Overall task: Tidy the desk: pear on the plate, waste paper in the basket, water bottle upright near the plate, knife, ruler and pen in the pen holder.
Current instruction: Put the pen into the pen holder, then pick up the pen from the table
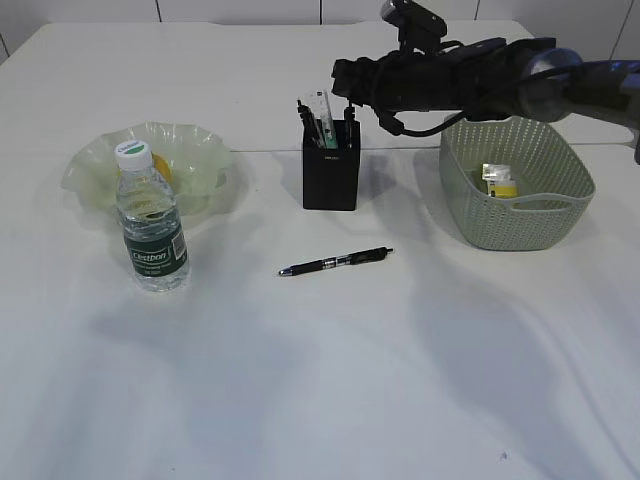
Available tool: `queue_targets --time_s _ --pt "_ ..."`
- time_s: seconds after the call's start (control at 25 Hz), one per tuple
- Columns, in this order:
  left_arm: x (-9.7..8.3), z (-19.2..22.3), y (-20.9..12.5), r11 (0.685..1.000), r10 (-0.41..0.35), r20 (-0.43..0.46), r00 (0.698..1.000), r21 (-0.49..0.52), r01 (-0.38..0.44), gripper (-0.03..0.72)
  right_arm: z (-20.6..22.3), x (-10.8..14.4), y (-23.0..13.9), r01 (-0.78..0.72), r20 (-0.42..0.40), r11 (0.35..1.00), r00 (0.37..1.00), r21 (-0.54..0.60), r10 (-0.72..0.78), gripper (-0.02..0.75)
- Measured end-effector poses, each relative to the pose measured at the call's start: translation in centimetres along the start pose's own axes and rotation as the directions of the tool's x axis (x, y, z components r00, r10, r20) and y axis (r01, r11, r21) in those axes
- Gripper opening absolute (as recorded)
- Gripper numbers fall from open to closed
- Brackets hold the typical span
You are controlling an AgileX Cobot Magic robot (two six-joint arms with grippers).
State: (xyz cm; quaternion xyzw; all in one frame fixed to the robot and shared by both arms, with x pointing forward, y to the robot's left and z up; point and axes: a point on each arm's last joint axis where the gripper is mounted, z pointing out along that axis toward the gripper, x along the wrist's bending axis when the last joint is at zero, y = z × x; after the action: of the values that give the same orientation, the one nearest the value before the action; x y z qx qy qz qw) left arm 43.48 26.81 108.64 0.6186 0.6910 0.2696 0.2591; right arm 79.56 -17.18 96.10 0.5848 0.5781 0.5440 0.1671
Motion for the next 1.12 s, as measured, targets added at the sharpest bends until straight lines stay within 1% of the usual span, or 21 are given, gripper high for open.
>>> queue_targets --time_s 0.16,0.28,0.48,0.64,0.8,0.88,0.96,1.12 --pt "0.0 0.0 0.0 1.0 0.0 0.0 1.0 0.0 0.0 0.269 -1.0 -0.2 1.2 0.002 -0.04 1.0 0.999 0.011 -0.002 0.283" --pt "0.0 0.0 0.0 1.0 -0.001 0.001 1.0 0.001 0.001 0.269 -2.5 -0.3 3.3 -0.022 -0.062 1.0 0.998 -0.01 0.021 0.283" --pt "-0.2 0.0 0.2 1.0 -0.004 0.018 1.0 -0.021 0.004 0.269 -5.9 -0.6 7.2 -0.043 -0.101 0.998 0.994 -0.053 0.037 0.283" --pt "-0.3 0.0 0.3 0.999 -0.008 0.029 1.0 -0.032 0.009 0.269 -8.8 -1.4 9.9 -0.071 -0.128 0.995 0.99 -0.076 0.06 0.283" --pt "-0.3 0.0 0.4 0.999 -0.01 0.037 0.999 -0.04 0.012 0.269 -12.0 -1.6 12.4 -0.071 -0.131 0.99 0.99 -0.118 0.055 0.294" --pt "-0.4 0.0 0.4 0.999 -0.013 0.041 0.999 -0.042 0.015 0.269 -13.3 -1.6 13.3 -0.069 -0.127 0.988 0.991 -0.137 0.052 0.309" --pt "-0.4 0.0 0.4 0.999 -0.016 0.044 0.999 -0.041 0.018 0.269 -14.4 -1.0 13.8 -0.07 -0.136 0.988 0.989 -0.141 0.051 0.316" --pt "-0.4 0.0 0.4 0.999 -0.018 0.045 0.999 -0.04 0.019 0.269 -15.9 0.2 13.3 -0.076 -0.171 0.993 0.983 -0.092 0.059 0.321"
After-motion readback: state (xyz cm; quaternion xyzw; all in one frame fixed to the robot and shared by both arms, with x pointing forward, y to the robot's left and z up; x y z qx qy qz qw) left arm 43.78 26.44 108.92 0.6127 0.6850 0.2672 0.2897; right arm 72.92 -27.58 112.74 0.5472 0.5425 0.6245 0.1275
